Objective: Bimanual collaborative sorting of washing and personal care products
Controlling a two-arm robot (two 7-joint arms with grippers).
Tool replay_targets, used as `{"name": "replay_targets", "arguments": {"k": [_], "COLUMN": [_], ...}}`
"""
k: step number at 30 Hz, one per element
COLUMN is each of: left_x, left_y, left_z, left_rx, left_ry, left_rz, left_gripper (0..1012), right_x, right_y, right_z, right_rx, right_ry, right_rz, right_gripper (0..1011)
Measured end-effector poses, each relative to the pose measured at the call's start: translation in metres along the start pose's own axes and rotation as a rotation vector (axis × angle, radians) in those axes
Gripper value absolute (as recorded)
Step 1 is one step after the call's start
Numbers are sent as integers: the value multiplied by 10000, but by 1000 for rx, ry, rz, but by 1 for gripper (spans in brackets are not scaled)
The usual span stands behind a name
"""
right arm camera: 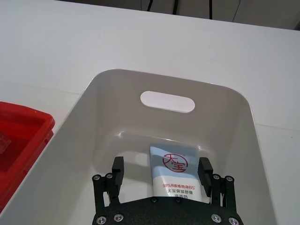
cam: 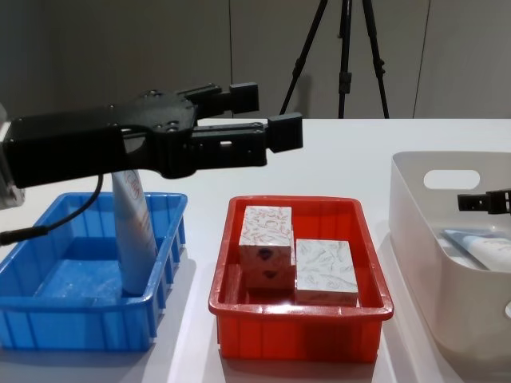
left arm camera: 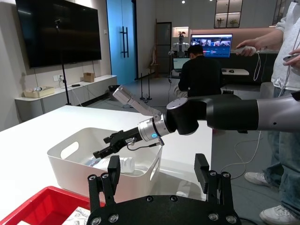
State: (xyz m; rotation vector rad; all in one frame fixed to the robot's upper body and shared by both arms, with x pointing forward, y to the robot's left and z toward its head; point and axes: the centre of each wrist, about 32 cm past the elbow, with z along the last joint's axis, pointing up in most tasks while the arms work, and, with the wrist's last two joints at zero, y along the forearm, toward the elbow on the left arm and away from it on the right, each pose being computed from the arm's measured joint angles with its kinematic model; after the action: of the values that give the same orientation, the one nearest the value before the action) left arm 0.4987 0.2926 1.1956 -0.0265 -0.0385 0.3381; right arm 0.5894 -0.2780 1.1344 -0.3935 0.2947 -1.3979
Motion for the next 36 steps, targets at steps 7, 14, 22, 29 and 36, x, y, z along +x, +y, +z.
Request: {"name": "replay_targets", "arguments": {"k": [7,14,22,29,36], "left_x": [0,0,0,0,0], "left_y": [0,0,0,0,1], "left_z": [0,0,0,0,-4], "left_rx": [0,0,0,0,4], "left_ry": [0,0,0,0,-2], "left_rz": [0,0,0,0,10], "left_gripper": [1001,1002,1002,1002,1002], "right_x": [-2,9,8,8,22], "right_y": [-93,-207,-312,-304,-316], "right_z": [46,54,14,20,14], "right_rx": [51,112,171,167,171], "right_ry": [-29,-83,-140,-135,-143], "right_rz": [-1,-15,-26,-26,-28], "right_gripper": [1001,1001,1001,1000,1001]}}
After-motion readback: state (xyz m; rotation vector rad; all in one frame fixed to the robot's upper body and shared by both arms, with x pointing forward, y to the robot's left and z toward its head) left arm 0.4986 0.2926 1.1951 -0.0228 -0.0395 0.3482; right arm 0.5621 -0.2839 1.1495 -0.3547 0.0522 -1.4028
